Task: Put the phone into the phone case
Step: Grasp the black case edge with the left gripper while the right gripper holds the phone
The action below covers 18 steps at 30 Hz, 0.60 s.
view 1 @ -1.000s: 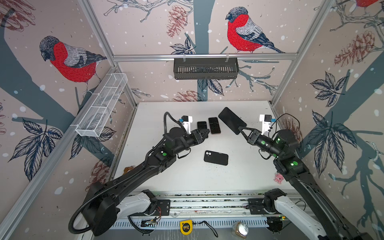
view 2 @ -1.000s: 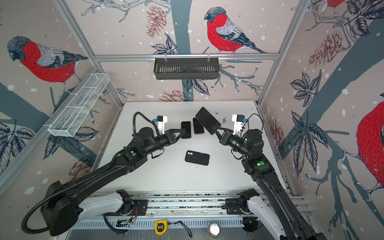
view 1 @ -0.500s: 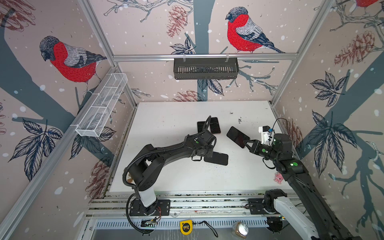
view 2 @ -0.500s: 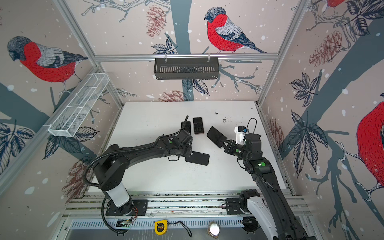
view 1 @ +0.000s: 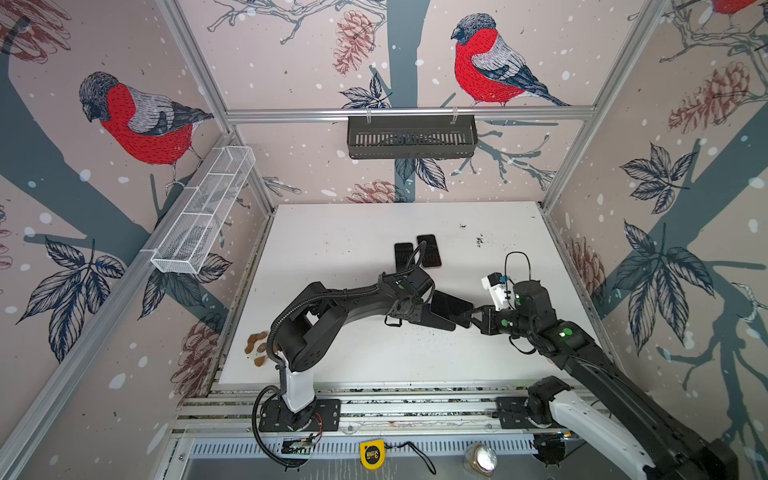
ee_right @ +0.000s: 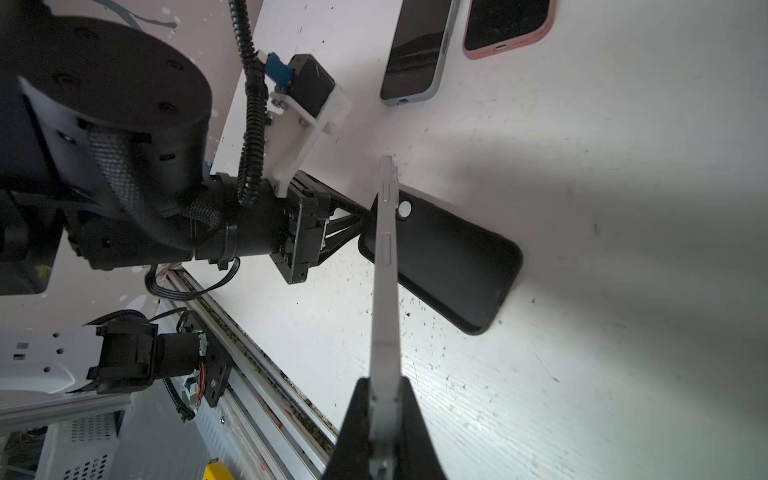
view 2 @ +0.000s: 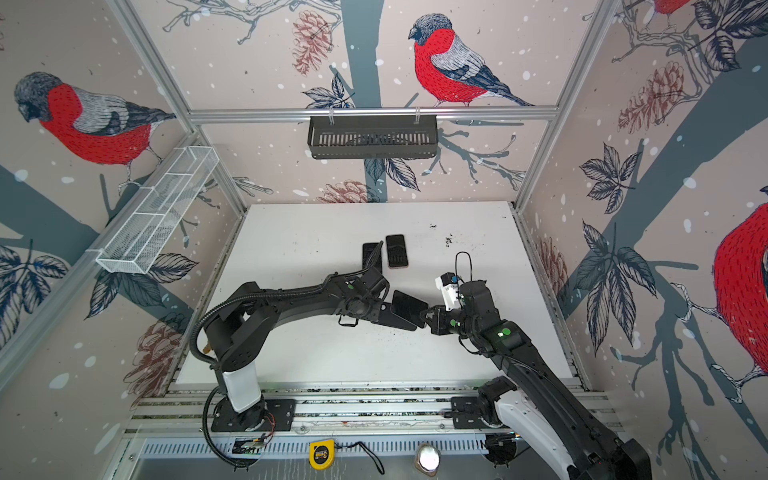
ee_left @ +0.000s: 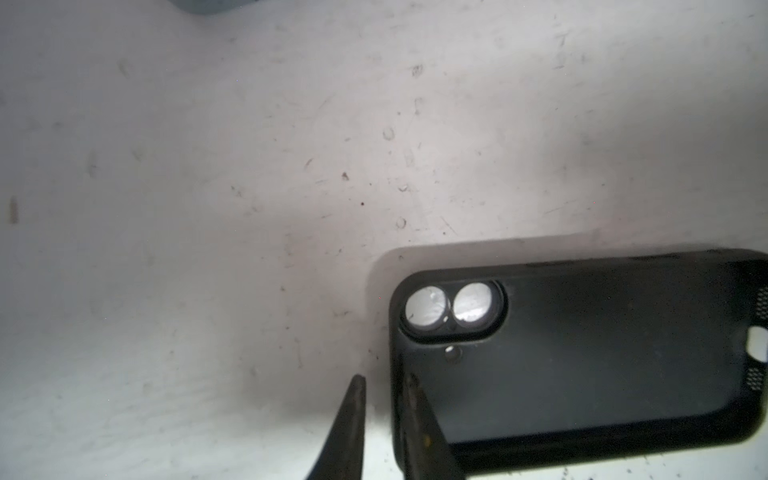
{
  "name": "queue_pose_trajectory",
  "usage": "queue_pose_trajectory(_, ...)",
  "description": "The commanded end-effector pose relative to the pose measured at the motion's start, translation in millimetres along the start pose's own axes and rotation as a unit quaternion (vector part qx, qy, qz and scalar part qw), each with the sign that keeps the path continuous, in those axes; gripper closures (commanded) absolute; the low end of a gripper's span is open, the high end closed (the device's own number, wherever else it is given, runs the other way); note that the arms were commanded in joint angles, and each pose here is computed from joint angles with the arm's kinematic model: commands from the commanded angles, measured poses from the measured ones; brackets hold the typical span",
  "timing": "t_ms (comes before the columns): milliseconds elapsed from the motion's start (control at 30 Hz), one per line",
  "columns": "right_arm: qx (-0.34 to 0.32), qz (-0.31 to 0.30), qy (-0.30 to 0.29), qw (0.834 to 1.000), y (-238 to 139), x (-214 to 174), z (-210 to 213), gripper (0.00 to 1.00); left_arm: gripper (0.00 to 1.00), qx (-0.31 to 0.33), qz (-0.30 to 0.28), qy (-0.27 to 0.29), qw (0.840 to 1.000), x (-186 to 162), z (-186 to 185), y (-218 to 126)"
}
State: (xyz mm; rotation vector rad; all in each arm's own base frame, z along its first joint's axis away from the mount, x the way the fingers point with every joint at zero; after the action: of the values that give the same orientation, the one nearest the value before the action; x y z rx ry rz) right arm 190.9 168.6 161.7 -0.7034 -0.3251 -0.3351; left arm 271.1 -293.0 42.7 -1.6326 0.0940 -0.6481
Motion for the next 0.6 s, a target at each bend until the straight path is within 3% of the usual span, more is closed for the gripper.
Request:
queue_pose_trajectory(0, 0.013, -0.006, -0.009, 1.000, 3.1, 10.5, 10.6, 0.99, 0.95, 0.017, 0.006, 0.001, 1.000, -4.3, 5.4, 1.3)
queue_pose_trajectory(67, 0.019, 0.022, 0.004, 1.000, 4.9, 10.2, 17.6, 0.99, 1.00, 0.014, 0.004, -0.001, 1.000, -7.2, 6.6, 1.0)
queue_pose_trajectory(333, 0.052, 0.063, 0.053, 0.995, 13.4, -2.6, 27.3, 0.99, 1.00, 0.012, 0.009, -0.028, 0.999, -46.0, 22.6, -12.4)
queue_pose_trajectory(567, 0.074, 0.107, 0.045, 0.990, 30.8, -21.0, 50.7, 0.99, 1.00, -0.025, -0.032, -0.080, 0.996, -75.4, 32.4, -48.0)
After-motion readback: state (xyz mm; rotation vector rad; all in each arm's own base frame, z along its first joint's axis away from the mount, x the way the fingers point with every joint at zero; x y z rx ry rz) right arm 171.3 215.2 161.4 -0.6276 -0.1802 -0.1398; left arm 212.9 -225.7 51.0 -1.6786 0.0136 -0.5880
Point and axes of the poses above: each gripper's point midway between its finger pads, its own y axis out along the fingers, its own z axis along the line the jaws close on, x = y × z, the point moved 2 cm from there along -y, back along the fingers, and after that the axes turned 13 degrees about y, right-handed, at the moved point
